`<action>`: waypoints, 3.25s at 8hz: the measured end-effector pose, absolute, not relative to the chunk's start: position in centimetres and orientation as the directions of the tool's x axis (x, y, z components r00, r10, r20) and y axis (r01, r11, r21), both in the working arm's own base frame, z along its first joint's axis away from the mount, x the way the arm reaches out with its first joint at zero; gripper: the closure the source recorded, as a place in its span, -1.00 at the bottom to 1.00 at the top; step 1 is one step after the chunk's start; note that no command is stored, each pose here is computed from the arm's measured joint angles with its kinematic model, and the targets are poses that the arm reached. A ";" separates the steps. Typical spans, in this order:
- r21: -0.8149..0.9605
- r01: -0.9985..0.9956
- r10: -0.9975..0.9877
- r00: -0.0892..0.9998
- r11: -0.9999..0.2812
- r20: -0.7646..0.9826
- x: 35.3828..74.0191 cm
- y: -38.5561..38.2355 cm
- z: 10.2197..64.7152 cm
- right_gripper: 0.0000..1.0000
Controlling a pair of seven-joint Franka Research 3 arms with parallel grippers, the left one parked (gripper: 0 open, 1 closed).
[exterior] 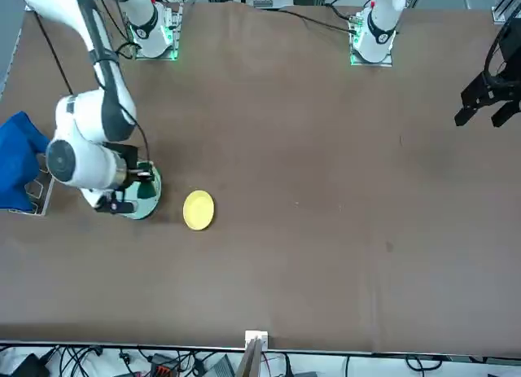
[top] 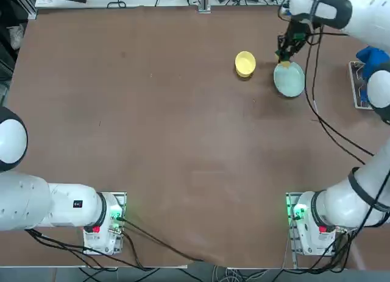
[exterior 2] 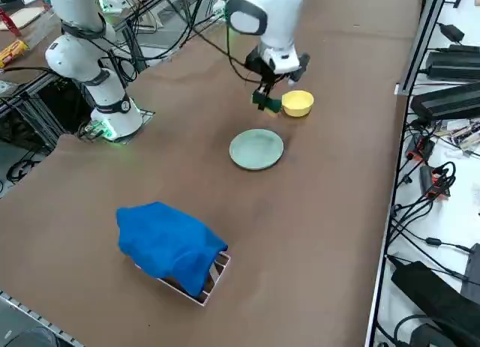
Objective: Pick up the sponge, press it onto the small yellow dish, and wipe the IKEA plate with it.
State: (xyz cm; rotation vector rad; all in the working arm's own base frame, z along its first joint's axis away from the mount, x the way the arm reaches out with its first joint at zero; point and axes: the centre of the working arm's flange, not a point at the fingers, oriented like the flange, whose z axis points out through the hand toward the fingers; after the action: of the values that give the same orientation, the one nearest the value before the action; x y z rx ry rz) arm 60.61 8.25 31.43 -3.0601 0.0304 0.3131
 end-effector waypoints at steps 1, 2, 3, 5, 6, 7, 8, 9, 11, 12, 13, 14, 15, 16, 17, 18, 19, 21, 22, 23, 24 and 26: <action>-0.067 -0.017 -0.005 0.985 -0.998 -0.172 59.6 6.7 30.0 0.57; -0.070 -0.001 0.010 0.990 -0.998 -0.144 58.5 5.3 28.2 0.57; -0.073 0.019 0.027 0.993 -0.997 -0.119 57.4 4.0 26.6 0.57; -0.073 0.042 0.048 0.995 -0.996 -0.086 55.4 1.6 23.6 0.57; -0.072 0.043 0.050 0.995 -0.996 -0.088 54.5 1.0 22.7 0.57; -0.072 0.042 0.049 0.995 -0.997 -0.089 54.1 0.8 22.3 0.57; -0.072 0.045 0.052 0.995 -0.996 -0.087 53.9 0.7 22.0 0.57; -0.072 0.047 0.053 0.995 -0.996 -0.086 53.8 0.5 21.7 0.57; -0.073 0.051 0.057 0.995 -0.996 -0.085 53.7 0.0 21.1 0.57; -0.075 0.058 0.064 0.994 -0.995 -0.083 53.7 -0.7 21.0 0.57; -0.077 0.068 0.074 0.994 -0.995 -0.081 53.7 -1.6 20.8 0.57; -0.079 0.078 0.084 0.993 -0.994 -0.079 53.7 -2.6 20.7 0.57; -0.081 0.092 0.098 0.992 -0.992 -0.073 53.7 -3.4 20.8 0.57; -0.082 0.114 0.119 0.991 -0.990 -0.061 54.1 -4.1 20.9 0.57; -0.081 0.133 0.138 0.989 -0.988 -0.046 54.9 -4.4 21.1 0.57; -0.080 0.148 0.150 0.988 -0.986 -0.031 56.0 -4.4 21.2 0.57; -0.080 0.158 0.160 0.987 -0.984 -0.016 57.3 -4.2 21.2 0.57; -0.083 0.181 0.182 0.983 -0.980 0.002 59.2 -3.1 20.8 0.57; -0.087 0.196 0.197 0.980 -0.977 -0.001 59.7 -2.1 20.2 0.57; -0.090 0.209 0.211 0.978 -0.974 -0.006 59.9 -1.2 19.5 0.58; -0.090 0.217 0.218 0.976 -0.972 -0.004 60.2 -0.7 19.6 0.59; -0.091 0.206 0.207 0.978 -0.974 -0.007 60.2 0.6 19.5 0.59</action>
State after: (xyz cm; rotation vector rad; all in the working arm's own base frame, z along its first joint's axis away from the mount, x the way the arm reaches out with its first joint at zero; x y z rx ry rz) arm 60.22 0.59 19.49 -3.0355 -0.3173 0.0247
